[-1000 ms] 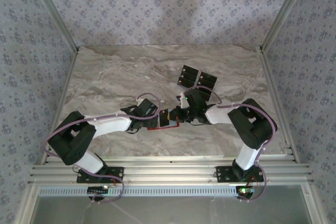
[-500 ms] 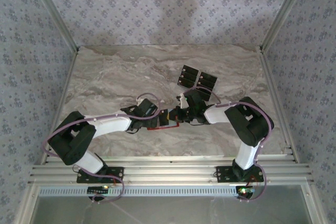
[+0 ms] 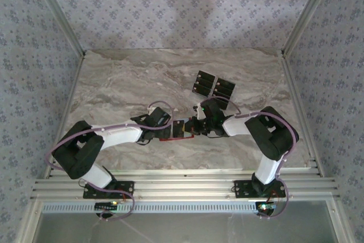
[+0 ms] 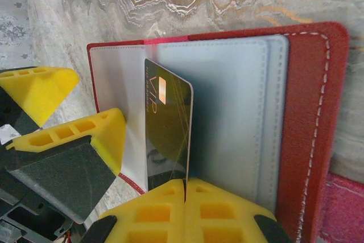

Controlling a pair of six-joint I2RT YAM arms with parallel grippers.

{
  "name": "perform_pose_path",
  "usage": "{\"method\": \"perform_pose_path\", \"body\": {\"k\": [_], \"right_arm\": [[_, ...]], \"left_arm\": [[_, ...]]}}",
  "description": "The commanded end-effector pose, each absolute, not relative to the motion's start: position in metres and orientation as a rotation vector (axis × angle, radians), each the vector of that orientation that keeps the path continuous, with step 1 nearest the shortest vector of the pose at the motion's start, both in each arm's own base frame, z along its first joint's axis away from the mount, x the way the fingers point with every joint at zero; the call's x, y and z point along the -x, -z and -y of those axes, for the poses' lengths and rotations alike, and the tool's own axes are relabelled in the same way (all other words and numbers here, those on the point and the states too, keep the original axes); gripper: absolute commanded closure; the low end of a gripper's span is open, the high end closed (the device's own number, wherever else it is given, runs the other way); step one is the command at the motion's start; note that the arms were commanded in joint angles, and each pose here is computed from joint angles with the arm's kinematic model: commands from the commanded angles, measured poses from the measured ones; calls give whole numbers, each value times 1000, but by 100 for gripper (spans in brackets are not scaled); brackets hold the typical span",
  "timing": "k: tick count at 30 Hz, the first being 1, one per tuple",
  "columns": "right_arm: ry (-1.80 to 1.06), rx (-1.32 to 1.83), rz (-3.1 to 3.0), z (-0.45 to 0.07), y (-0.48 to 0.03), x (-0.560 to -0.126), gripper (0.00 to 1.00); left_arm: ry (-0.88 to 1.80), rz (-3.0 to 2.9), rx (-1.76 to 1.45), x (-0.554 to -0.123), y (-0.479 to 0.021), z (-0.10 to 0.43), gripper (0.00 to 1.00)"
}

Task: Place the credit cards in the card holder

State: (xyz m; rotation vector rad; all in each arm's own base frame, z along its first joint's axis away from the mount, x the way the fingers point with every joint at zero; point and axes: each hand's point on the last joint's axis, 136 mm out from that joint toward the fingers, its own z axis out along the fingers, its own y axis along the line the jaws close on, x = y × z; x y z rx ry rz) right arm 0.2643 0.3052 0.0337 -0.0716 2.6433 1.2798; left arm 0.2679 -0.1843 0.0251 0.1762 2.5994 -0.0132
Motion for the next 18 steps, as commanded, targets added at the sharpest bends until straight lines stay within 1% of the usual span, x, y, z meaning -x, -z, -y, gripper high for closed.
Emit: {"method": "perform_pose_path", "body": {"k": [1, 18], "right_arm": [[-1220, 2, -2704, -293, -25, -258, 100], [-1220, -35, -2773, -296, -18, -256, 100]], "left_arm": [[-104, -2664, -204, -251, -12, 162, 1], [-103, -2664, -206, -251, -12, 163, 1]]}}
